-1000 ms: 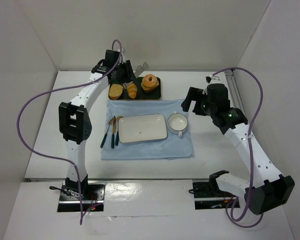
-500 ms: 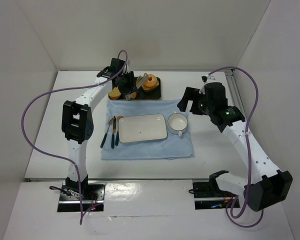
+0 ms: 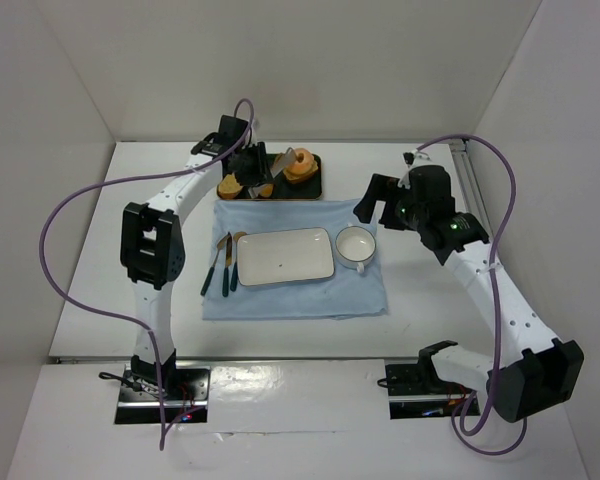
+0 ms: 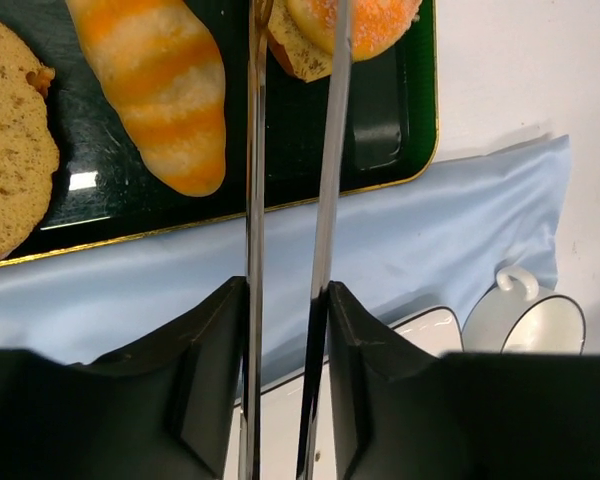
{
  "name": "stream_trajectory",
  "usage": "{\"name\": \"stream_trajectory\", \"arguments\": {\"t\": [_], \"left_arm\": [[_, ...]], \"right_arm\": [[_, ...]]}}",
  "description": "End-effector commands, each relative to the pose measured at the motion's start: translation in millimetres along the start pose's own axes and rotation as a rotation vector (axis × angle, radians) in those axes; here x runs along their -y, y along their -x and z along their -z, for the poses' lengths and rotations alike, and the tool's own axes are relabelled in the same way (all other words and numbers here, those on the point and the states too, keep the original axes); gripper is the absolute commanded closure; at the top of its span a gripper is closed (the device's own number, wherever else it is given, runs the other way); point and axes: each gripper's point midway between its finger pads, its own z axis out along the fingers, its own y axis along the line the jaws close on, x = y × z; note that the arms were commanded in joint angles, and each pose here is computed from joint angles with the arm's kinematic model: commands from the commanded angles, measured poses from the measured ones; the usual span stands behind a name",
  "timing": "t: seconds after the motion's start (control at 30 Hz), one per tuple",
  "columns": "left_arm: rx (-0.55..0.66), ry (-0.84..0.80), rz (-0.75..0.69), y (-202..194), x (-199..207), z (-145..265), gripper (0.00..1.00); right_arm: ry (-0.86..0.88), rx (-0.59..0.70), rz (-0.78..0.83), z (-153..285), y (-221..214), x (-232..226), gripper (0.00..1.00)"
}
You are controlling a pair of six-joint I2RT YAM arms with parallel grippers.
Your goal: Place the bread
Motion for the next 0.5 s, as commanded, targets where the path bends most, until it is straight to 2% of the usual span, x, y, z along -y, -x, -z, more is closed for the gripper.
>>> {"name": "stream_trajectory", "arguments": {"t": [0.0, 0.17, 0.33, 0.47], "left_arm": [[0.048, -0.039, -0.04, 13, 12, 19, 0.55], [0.064, -0.029, -0.036, 18, 9, 24, 0.72], [0.113, -0.018, -0.034, 30, 13, 43, 0.73], [0.213, -0.027, -0.036, 55, 24, 86, 0.73]], "right_arm": [[0.025, 0.043, -0.013, 3, 8, -4, 0.0], [0.025, 0.043, -0.013, 6, 8, -4, 0.0], [0.021, 0.035, -0.023, 5, 4, -3, 0.0], [0.029, 0.03, -0.032, 3, 2, -4, 0.0]]}}
